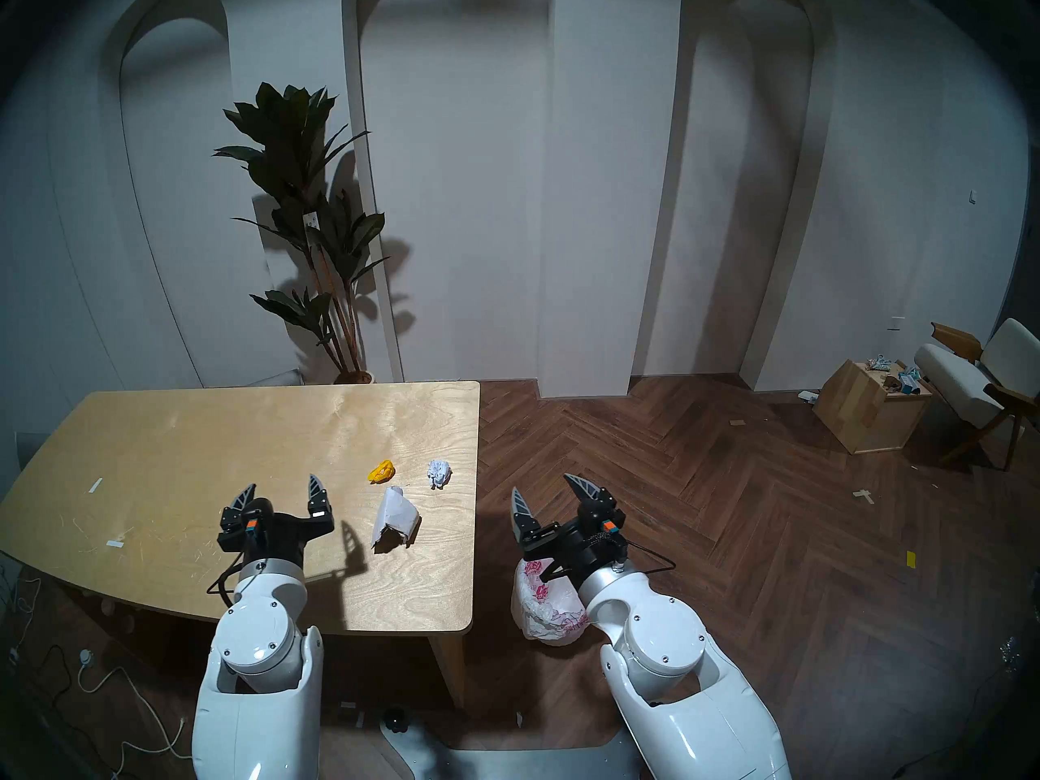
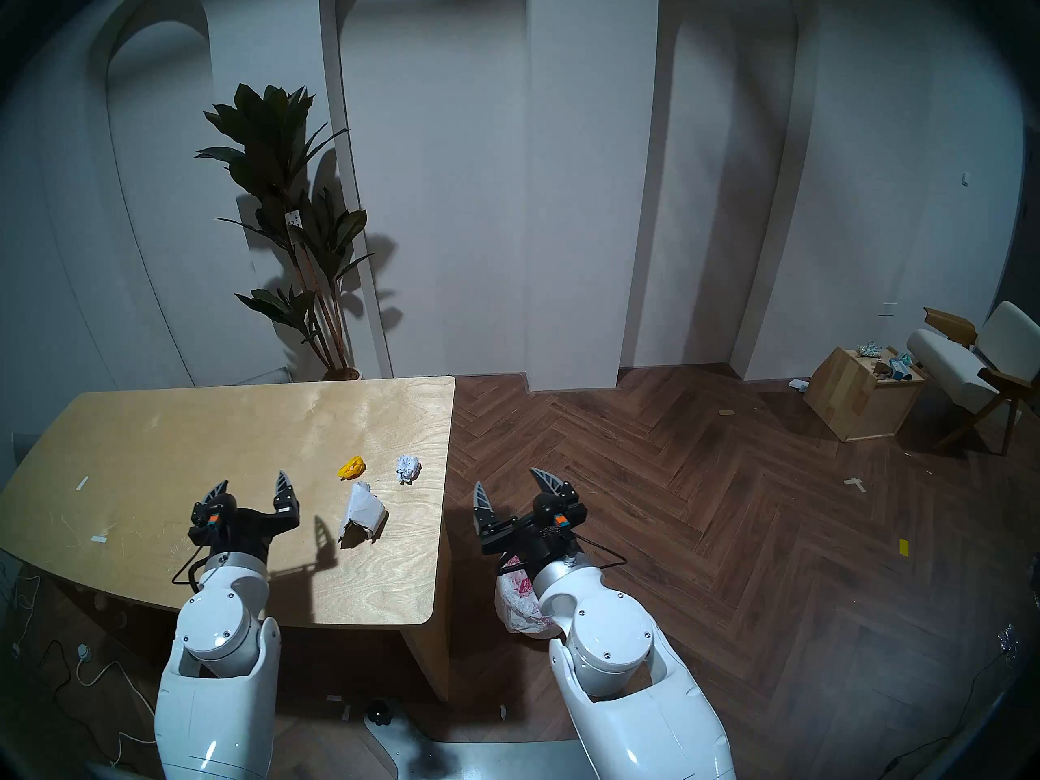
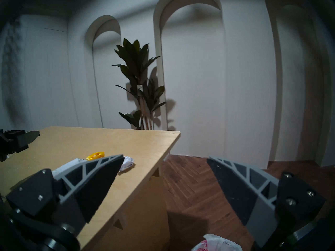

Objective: Put the trash into the trash bin on the ground

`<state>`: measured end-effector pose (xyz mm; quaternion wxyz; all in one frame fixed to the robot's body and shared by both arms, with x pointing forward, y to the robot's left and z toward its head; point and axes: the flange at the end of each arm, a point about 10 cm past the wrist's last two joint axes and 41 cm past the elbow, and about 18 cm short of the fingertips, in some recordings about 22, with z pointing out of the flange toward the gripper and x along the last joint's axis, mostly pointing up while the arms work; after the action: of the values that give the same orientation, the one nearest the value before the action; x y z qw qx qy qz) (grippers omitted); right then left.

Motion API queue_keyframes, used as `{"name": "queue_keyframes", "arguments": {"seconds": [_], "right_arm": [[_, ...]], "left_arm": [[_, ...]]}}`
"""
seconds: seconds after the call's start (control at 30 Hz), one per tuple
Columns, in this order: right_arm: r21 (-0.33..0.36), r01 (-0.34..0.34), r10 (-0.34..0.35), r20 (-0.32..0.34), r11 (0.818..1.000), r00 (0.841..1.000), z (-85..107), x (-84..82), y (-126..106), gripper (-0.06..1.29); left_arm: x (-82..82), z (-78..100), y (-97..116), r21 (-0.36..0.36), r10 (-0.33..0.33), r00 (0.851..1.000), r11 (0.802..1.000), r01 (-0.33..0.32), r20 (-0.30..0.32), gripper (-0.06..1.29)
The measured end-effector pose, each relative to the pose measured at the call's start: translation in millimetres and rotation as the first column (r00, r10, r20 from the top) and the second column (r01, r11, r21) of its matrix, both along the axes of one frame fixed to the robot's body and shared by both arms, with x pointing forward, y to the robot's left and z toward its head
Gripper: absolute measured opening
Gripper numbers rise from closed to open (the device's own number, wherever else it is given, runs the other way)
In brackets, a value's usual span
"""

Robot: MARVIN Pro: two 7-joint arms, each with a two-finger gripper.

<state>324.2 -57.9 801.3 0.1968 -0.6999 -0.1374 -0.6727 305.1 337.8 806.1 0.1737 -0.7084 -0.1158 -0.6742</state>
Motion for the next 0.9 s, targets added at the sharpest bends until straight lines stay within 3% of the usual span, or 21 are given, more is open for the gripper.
{"name": "queue_keyframes", "arguments": {"seconds": [0.27,0.63,0.9], "right_arm": [[0.014,-0.049,0.049,-0.016,0.999,0.999,8.2,6.8,29.8,1.25],[0.056,-0.148,0.152,-0.076,0.987,0.986,29.1,9.6,74.0,1.25],[0.01,-0.179,0.179,-0.118,0.984,0.977,48.8,3.2,104.5,1.25]], "left_arm": [[-4.9,2.3,18.3,0.027,0.05,0.999,0.998,-0.05,-0.002,1.25],[-5.7,2.2,21.4,0.035,0.061,0.998,0.998,-0.061,-0.005,1.25],[-5.8,1.8,21.8,0.038,0.062,0.998,0.997,-0.062,-0.006,1.25]]}}
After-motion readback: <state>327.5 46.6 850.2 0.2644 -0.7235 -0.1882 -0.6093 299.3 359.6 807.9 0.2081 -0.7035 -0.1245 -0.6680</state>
